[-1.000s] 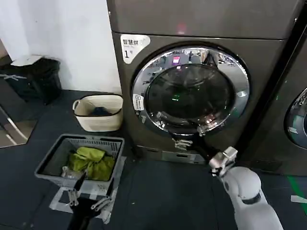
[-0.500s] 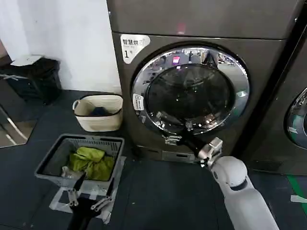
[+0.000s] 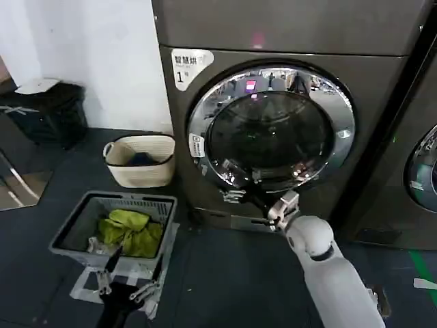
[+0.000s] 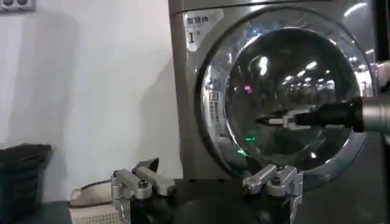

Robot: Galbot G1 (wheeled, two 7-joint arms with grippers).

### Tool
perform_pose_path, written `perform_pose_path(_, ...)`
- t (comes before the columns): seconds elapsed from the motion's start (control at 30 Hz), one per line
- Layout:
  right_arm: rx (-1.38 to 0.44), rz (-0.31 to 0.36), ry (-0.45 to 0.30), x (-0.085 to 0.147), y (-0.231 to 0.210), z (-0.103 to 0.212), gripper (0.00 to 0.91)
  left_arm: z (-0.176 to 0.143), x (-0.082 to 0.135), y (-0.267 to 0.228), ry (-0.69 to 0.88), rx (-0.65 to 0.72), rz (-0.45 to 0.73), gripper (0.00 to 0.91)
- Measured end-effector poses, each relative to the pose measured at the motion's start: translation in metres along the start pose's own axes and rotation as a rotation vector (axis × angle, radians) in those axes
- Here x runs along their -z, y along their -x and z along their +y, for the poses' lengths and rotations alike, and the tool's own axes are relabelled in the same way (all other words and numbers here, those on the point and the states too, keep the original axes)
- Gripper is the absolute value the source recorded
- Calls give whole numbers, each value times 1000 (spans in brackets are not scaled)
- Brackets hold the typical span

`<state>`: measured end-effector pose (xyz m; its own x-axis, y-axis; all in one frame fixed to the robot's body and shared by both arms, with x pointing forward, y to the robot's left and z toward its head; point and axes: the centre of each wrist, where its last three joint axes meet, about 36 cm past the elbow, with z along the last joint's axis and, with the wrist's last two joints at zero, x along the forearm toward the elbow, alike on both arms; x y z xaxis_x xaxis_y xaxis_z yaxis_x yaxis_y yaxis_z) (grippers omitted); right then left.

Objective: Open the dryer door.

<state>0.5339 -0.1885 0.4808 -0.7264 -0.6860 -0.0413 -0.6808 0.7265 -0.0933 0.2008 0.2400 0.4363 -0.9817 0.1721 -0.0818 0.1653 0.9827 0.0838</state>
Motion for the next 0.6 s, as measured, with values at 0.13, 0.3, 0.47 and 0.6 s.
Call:
perform_pose_path(0.13,5,1,0,0,7,0,907,0,0,0,0,1,0,907)
perform_pose_path(0.3,10,2,-3,1,15,0,907,0,-1,0,-2,3,2,907)
perform_pose_path(0.47,11,2,-10,3,25,-2,907,0,-2,0,-2,2,2,907)
perform_pose_path(0.6,12,2,-12,4,31,-2,907,0,-2,0,-2,2,2,907)
